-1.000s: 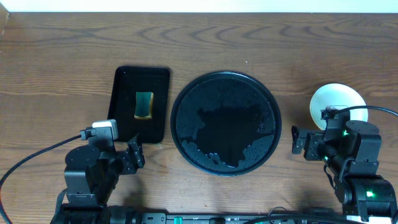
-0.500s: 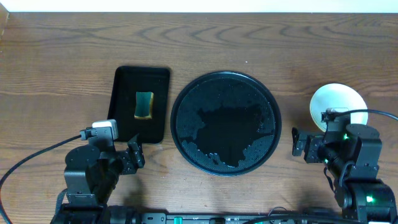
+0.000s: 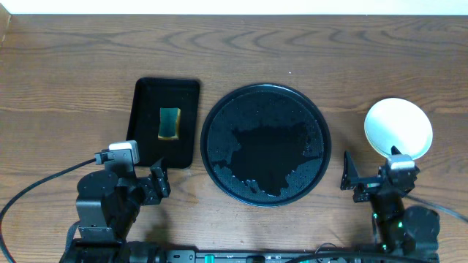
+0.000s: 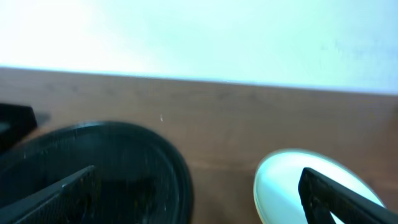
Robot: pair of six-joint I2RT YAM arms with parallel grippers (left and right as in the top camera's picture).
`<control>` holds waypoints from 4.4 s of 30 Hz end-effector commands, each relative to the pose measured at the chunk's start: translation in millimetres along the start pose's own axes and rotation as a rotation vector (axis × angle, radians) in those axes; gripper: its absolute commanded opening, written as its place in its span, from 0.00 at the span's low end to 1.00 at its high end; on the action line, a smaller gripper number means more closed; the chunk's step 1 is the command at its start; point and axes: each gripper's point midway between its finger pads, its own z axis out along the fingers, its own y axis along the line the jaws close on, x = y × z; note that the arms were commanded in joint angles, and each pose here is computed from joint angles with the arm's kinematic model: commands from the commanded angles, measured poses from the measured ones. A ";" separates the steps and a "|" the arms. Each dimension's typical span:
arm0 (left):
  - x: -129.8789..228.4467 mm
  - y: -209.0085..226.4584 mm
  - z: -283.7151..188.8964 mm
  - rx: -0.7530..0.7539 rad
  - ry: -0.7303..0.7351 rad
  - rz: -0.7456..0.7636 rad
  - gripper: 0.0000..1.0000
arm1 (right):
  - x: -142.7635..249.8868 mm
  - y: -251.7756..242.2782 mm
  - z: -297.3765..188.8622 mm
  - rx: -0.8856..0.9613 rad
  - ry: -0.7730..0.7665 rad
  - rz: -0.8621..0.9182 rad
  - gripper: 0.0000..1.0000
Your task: Clean dirty plates on tray and stack at the side
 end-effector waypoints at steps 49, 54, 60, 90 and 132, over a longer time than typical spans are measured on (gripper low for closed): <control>1.5 -1.5 0.4 0.011 0.003 0.020 0.81 | 51.7 1.9 25.2 -0.015 -0.076 -0.122 0.99; 1.5 -1.5 0.4 0.011 0.003 0.020 0.81 | 51.7 1.9 25.2 -0.015 -0.076 -0.122 0.99; 1.6 -1.6 0.3 0.011 0.003 0.019 0.81 | 51.7 1.9 25.2 -0.015 -0.076 -0.122 0.99; 19.0 18.9 65.0 0.039 -0.559 0.079 0.81 | 51.6 1.9 25.2 -0.015 -0.076 -0.123 0.99; 34.4 22.4 74.0 0.027 -0.485 0.075 0.81 | 51.6 1.9 25.2 -0.015 -0.076 -0.123 0.99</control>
